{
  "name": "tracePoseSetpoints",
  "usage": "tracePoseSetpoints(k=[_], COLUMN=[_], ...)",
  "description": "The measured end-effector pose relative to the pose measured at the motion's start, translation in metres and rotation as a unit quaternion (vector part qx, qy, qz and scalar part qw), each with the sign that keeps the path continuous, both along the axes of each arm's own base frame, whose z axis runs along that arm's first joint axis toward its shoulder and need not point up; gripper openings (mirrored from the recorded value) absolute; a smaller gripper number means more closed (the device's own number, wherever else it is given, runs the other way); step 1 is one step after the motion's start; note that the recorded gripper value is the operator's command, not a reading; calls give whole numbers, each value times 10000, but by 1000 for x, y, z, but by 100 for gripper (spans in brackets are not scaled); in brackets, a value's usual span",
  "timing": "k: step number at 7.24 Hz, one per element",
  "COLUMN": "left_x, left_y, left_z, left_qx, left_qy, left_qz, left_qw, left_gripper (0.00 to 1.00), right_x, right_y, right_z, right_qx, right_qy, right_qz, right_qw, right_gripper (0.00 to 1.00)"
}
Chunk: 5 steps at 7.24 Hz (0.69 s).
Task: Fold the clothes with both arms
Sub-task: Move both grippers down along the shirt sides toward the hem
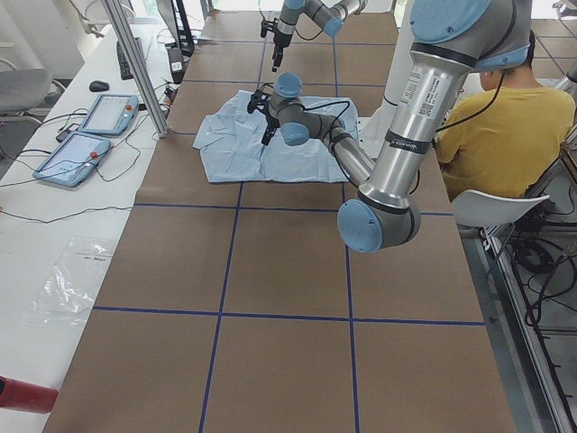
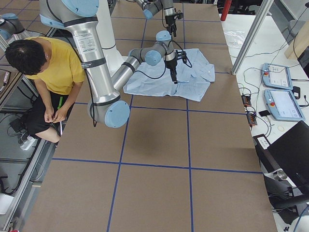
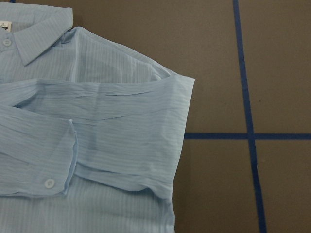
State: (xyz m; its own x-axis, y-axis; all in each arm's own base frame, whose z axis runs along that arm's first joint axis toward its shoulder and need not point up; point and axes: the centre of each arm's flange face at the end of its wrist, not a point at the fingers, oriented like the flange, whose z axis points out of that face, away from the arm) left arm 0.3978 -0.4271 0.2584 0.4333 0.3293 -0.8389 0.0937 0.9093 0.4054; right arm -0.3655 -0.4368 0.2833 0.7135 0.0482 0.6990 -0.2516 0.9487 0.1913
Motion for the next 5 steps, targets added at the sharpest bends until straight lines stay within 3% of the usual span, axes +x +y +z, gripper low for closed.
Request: tracePoseSetpoints(k=[1,2,4,5], left_x=[6,12,35,51], left_y=[36,72,137,168], left_z=[9,22,44,55], left_qx=[-248,-510,-1106,-1357], left_qy=[20,-6,-89,-149], left_qz=[-35,-85,-192,-264], left_qw=[9997,9987,9936,9903], left_gripper=[100,100,100,88], right_x=[-13,-24,-36,-37], right_y=[27,59,112,128], right_z=[4,19,49,54], right_qx=[-251,-325,-338,-330], right_qy=[-378,-637,-747,-755], right_qz=[269,448,591,585], right_qw=[9986,9964,9949,9949], right_gripper=[100,100,100,100])
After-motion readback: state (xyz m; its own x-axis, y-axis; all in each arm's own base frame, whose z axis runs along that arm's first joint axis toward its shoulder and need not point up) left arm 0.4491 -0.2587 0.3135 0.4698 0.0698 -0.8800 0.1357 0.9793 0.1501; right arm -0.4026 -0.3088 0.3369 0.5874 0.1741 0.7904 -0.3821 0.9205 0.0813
